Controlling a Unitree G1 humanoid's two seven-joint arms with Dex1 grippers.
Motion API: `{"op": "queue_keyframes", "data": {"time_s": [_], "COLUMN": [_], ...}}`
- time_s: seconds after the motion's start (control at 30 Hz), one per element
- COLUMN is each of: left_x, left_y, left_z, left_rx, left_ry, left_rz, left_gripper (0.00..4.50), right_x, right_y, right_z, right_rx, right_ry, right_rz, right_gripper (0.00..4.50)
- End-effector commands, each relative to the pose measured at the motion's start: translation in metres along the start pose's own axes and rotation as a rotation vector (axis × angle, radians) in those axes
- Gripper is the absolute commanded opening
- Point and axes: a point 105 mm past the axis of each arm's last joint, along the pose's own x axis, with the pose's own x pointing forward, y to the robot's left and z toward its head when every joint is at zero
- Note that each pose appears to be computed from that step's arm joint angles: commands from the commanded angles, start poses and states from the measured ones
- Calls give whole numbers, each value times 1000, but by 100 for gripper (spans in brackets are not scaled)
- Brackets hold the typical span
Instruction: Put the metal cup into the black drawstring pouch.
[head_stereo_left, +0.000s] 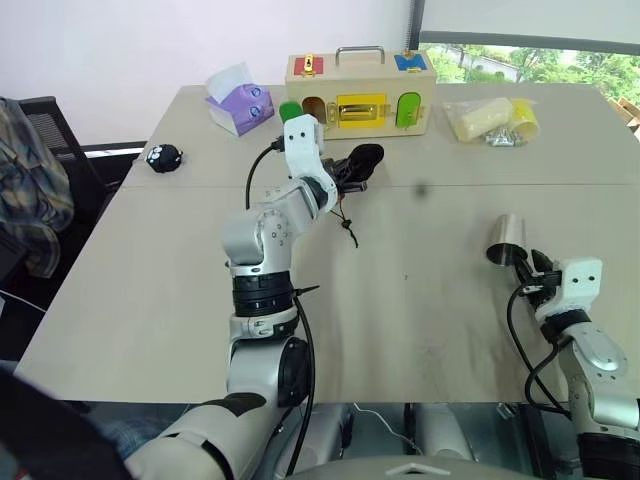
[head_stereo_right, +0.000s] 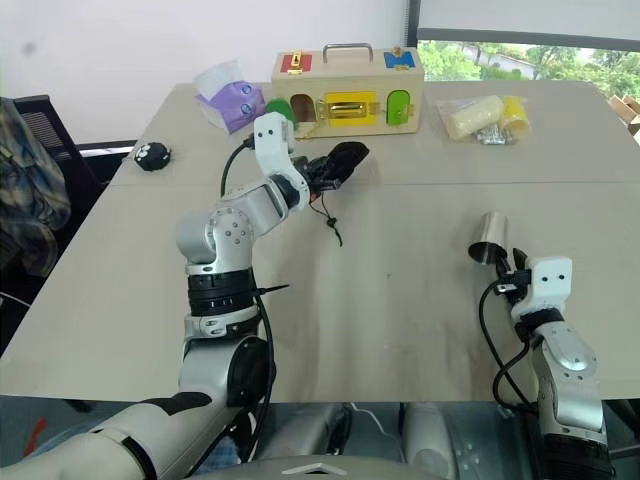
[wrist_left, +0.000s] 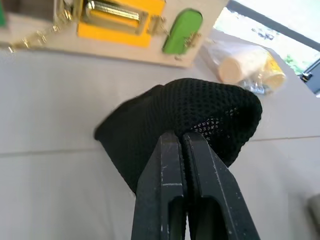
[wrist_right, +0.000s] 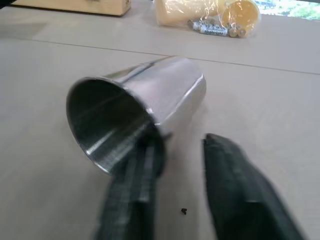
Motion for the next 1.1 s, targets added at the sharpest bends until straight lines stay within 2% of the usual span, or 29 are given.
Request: {"op": "queue_keyframes", "data": {"time_s": [0.03,0.3,0.47,0.57,0.63,0.77,1.1], "left_x": [-6,-5,-4,-4,-4,-7,-21], "left_y": [-12,-19,-21,-23,-27,-36,-52], "left_z": [20,14,11,8,6,0,-5], "left_rx": [-21,-48,-44,-33,-26,-13,-12], "left_ry": [-59,-32,-23,-14,-4,19,36], "left_rz": [-38,-72,-82,-92,-111,-171,-315], "left_gripper": [0,0,0,0,0,0,0], "right_x": [0,5,4,2,2,9,22], "right_y": [-4,-1,65,96,110,123,124], "right_z": [9,16,83,112,122,118,109], "right_rx": [7,13,119,156,155,128,100], "right_ry": [-39,-88,-312,-363,-365,-312,-284], "right_rz": [-19,-9,335,479,543,589,607], "right_gripper": [6,6,6,6,6,6,6]}}
